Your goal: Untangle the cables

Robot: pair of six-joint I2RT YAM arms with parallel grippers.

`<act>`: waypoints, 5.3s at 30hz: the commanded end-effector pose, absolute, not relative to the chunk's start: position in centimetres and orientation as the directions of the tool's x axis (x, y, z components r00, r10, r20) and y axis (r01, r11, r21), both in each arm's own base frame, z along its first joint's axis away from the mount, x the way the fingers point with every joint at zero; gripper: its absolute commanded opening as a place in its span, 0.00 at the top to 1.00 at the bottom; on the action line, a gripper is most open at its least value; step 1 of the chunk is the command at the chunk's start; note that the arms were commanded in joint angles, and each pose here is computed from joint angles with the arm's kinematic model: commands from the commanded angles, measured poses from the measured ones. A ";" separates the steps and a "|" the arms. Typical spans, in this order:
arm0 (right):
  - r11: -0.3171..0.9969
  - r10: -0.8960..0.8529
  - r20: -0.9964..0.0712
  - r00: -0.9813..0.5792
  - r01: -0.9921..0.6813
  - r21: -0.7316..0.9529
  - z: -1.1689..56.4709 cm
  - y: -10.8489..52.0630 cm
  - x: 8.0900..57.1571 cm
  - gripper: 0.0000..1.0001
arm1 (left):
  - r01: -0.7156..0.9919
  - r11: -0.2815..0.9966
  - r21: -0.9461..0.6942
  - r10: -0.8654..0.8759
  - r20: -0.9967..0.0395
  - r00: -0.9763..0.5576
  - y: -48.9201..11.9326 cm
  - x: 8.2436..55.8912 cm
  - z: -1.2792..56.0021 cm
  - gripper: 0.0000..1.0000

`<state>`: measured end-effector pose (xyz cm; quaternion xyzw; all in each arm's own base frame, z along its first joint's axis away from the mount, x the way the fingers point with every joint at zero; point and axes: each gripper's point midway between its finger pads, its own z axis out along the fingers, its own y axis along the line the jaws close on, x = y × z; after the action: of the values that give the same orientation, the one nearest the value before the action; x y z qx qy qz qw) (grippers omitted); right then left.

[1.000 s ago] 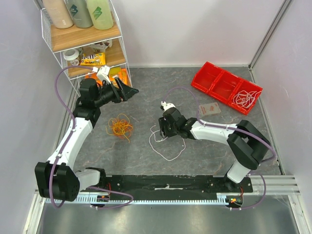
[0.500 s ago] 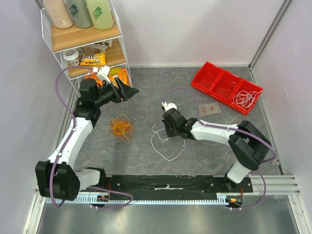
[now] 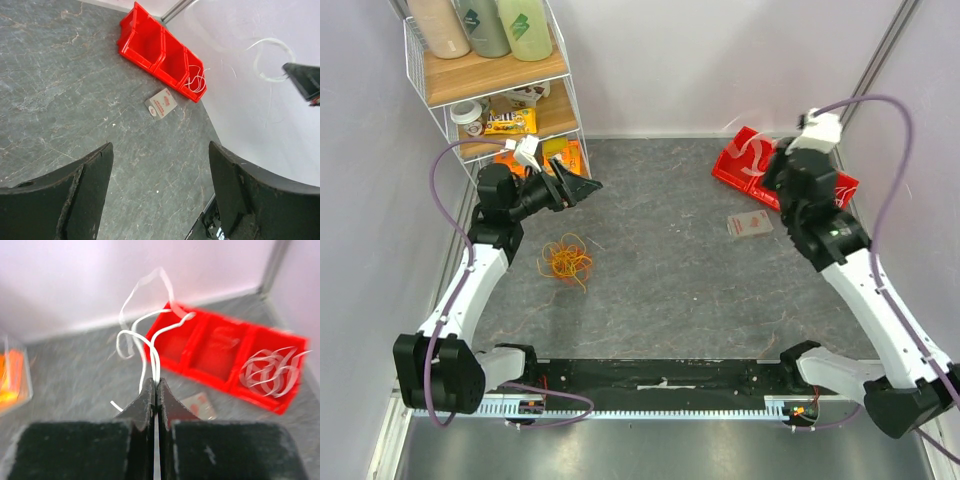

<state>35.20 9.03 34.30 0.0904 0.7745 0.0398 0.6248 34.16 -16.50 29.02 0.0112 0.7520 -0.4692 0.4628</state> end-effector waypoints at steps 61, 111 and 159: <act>0.754 0.454 -0.819 -0.351 0.641 0.143 12.6 -15.0 49.0 1.00 | 0.504 0.445 -0.740 -0.505 -0.672 -0.542 -15.1 33.3 32.2 0.20; 0.959 0.255 -0.851 -0.458 0.004 0.285 19.4 12.6 32.3 0.41 | 0.340 0.497 -0.798 -0.505 -0.585 -0.635 -13.7 36.9 25.6 0.16; 0.758 0.012 -0.703 -0.711 -0.452 0.471 10.5 29.4 21.9 0.33 | 0.261 0.806 -0.531 -0.090 -0.546 -0.833 -22.2 24.9 16.0 0.22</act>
<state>20.51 26.42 8.26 -0.1183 0.8838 0.2863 0.3508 23.10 -23.85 12.40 0.0476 0.9199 -0.3357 0.1968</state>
